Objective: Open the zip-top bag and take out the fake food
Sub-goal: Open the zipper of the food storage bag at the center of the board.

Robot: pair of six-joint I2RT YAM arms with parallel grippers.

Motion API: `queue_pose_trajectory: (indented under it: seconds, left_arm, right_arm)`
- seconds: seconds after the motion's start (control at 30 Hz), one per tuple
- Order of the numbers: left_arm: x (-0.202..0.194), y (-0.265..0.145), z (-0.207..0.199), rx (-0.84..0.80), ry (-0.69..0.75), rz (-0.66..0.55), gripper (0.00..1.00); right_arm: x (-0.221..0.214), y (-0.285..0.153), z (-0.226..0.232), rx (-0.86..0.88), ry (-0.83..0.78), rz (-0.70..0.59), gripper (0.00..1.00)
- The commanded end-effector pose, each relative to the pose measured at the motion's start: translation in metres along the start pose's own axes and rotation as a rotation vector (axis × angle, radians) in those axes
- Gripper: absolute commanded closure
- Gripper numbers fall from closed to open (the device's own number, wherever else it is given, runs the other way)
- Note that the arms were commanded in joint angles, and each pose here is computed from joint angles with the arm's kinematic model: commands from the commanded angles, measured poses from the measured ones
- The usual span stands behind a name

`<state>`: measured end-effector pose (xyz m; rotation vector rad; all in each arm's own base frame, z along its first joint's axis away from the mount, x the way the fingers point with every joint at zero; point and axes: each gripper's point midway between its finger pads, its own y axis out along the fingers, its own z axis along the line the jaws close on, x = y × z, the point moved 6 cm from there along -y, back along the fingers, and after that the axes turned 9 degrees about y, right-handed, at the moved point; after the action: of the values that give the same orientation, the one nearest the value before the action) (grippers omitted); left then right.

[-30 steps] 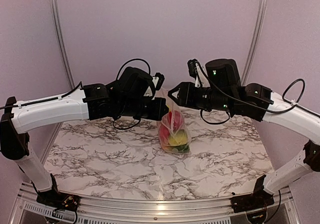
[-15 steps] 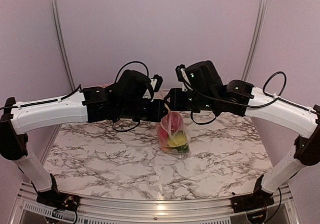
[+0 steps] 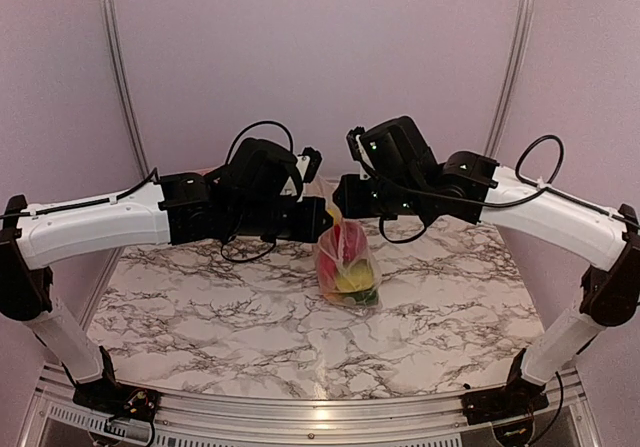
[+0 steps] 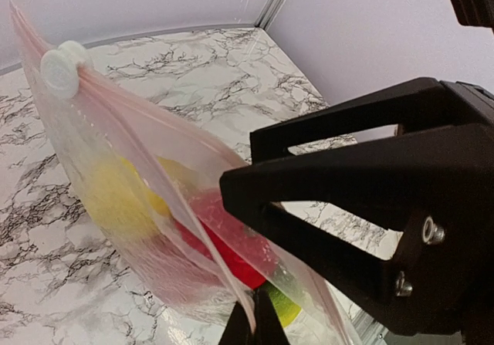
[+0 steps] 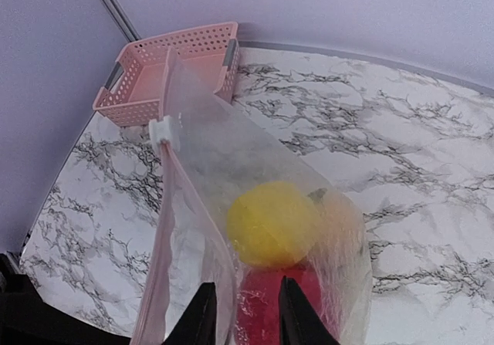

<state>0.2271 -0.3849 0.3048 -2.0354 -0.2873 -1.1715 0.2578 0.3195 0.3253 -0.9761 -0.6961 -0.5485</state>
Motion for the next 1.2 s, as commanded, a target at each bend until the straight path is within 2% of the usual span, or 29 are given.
queue_pose_trajectory:
  seconds: [0.0,0.1,0.23,0.4,0.67,0.87,1.0,1.17]
  left_arm:
    - [0.016,-0.016,0.0,-0.017,-0.002,-0.068,1.0]
    - [0.017,-0.016,-0.001,-0.02,-0.003,-0.069,1.0]
    - [0.016,-0.016,0.001,-0.015,-0.009,-0.068,1.0]
    - [0.016,-0.019,0.005,-0.015,-0.02,-0.076,1.0]
    - [0.026,-0.002,-0.009,-0.111,-0.045,-0.083,1.0]
    - [0.033,0.026,-0.03,-0.249,-0.139,-0.106,1.0]
    - [0.017,0.055,-0.022,-0.217,-0.212,-0.091,1.0]
    - [-0.016,0.082,0.003,-0.103,-0.274,-0.059,1.0]
  right_arm:
    - [0.009,0.004,0.006,-0.003,-0.034,0.004,0.7]
    - [0.007,0.011,0.009,0.001,-0.04,0.018,0.7]
    - [0.008,0.013,0.005,-0.047,-0.043,0.015,0.85]
    - [0.027,-0.01,-0.006,-0.142,-0.036,-0.059,1.0]
    - [0.061,-0.059,-0.024,-0.268,-0.038,-0.193,1.0]
    - [0.083,-0.079,-0.044,-0.397,-0.084,-0.24,1.0]
    - [0.079,-0.067,-0.049,-0.459,-0.141,-0.208,1.0]
    - [0.05,-0.025,-0.051,-0.495,-0.188,-0.099,1.0]
